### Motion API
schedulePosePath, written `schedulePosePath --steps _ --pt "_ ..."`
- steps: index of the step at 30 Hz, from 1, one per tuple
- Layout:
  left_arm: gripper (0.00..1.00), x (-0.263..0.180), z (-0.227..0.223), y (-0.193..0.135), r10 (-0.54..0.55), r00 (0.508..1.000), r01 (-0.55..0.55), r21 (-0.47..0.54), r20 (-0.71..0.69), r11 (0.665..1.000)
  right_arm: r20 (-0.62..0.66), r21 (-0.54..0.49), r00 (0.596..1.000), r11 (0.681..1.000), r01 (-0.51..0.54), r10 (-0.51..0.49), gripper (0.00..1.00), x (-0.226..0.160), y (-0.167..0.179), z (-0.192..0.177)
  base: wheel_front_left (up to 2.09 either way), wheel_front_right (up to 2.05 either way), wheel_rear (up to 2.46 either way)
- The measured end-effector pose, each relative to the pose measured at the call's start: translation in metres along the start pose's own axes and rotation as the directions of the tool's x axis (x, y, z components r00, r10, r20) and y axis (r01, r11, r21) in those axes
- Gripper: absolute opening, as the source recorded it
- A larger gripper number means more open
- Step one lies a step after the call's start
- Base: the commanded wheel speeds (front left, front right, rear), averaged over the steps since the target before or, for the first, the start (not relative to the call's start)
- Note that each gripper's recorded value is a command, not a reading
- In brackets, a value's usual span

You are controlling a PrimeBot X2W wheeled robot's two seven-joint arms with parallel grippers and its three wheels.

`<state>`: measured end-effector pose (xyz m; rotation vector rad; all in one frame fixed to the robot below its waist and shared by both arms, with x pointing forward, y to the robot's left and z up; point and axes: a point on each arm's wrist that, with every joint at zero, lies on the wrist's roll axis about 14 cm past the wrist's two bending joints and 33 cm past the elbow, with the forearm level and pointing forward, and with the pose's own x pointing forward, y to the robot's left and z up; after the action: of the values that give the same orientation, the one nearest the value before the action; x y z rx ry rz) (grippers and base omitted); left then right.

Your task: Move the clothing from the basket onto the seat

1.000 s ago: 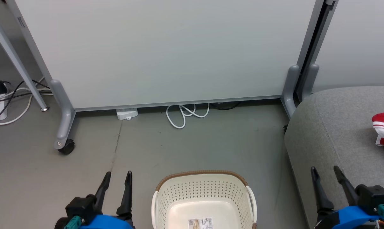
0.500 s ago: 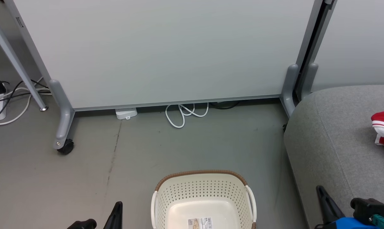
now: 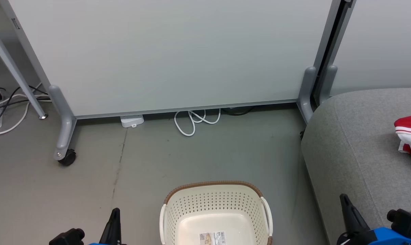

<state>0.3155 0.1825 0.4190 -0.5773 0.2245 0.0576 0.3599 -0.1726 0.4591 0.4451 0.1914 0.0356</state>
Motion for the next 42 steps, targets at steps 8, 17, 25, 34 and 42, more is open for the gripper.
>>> schedulePosePath --steps 8,17,25,34,42 --pt "0.0 0.006 0.01 -0.002 0.007 1.0 -0.005 -0.115 0.019 0.993 0.015 0.131 1.0 0.991 0.0 -0.002 0.0 0.002 0.0 0.004 0.0 0.0 0.0" --pt "0.0 0.013 0.022 -0.004 0.008 0.999 0.001 -0.23 0.04 0.973 0.032 0.262 0.999 0.965 -0.009 0.001 0.0 0.005 0.001 0.011 0.0 0.0 0.0" --pt "0.0 0.018 0.031 -0.006 0.008 0.998 0.01 -0.323 0.054 0.946 0.049 0.365 0.999 0.931 -0.02 0.002 0.0 0.008 0.001 0.016 0.0 0.0 0.0" --pt "0.0 0.023 0.04 -0.008 0.004 0.997 0.026 -0.415 0.071 0.909 0.068 0.466 0.998 0.884 -0.037 0.006 0.0 0.01 0.002 0.022 0.0 0.0 0.0" --pt "0.0 0.027 0.046 -0.012 -0.008 0.997 0.046 -0.478 0.081 0.877 0.076 0.536 0.997 0.843 -0.045 0.005 0.0 0.011 0.001 0.025 0.0 0.0 0.0"
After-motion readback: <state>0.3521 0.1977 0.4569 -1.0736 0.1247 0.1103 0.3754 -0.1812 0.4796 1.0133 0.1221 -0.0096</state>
